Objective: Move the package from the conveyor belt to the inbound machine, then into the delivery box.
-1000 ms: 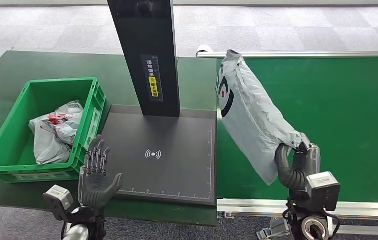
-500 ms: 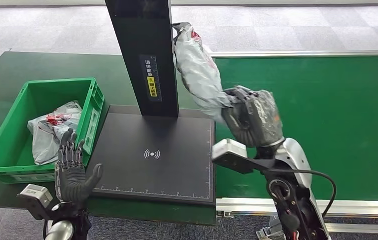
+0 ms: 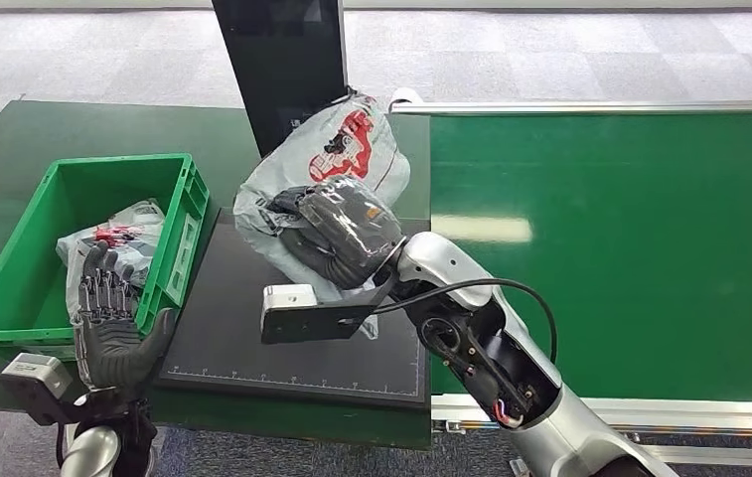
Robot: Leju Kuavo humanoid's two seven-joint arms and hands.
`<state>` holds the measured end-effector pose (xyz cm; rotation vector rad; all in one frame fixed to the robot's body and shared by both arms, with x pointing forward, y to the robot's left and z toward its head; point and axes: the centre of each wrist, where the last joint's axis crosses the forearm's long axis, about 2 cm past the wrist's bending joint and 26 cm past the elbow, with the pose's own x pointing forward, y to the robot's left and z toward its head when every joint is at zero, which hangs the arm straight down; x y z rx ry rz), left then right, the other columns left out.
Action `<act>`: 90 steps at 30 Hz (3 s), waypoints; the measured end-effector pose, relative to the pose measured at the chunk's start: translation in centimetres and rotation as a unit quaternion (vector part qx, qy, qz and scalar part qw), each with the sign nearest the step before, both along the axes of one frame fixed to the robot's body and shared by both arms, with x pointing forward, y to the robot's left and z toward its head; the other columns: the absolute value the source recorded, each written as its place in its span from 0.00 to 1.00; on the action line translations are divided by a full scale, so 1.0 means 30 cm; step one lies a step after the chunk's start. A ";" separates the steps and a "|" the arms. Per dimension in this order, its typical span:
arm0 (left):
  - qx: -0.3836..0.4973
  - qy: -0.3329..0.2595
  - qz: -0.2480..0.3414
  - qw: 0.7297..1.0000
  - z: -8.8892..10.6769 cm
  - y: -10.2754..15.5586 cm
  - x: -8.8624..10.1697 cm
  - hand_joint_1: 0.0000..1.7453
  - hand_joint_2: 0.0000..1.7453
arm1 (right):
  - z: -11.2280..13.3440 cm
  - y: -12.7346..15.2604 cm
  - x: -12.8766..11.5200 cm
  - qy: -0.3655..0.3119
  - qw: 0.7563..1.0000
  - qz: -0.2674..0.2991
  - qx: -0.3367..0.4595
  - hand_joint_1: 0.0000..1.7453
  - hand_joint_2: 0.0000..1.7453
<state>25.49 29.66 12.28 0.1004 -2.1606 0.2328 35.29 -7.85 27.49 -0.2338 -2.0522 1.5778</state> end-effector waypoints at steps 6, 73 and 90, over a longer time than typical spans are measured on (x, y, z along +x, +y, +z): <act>0.002 0.002 0.004 1.000 0.001 0.012 0.001 0.00 1.00 | -0.019 0.045 -0.014 0.038 0.998 0.040 -0.017 0.00 1.00; 0.499 0.155 -0.078 0.849 -0.209 -0.267 -0.252 0.00 1.00 | -0.598 -0.720 -0.383 0.258 0.812 -0.273 0.446 0.00 1.00; 0.621 0.100 -0.010 0.778 -0.190 -0.288 -0.227 0.99 1.00 | -0.584 -0.739 -0.421 0.241 0.810 -0.274 0.460 0.00 1.00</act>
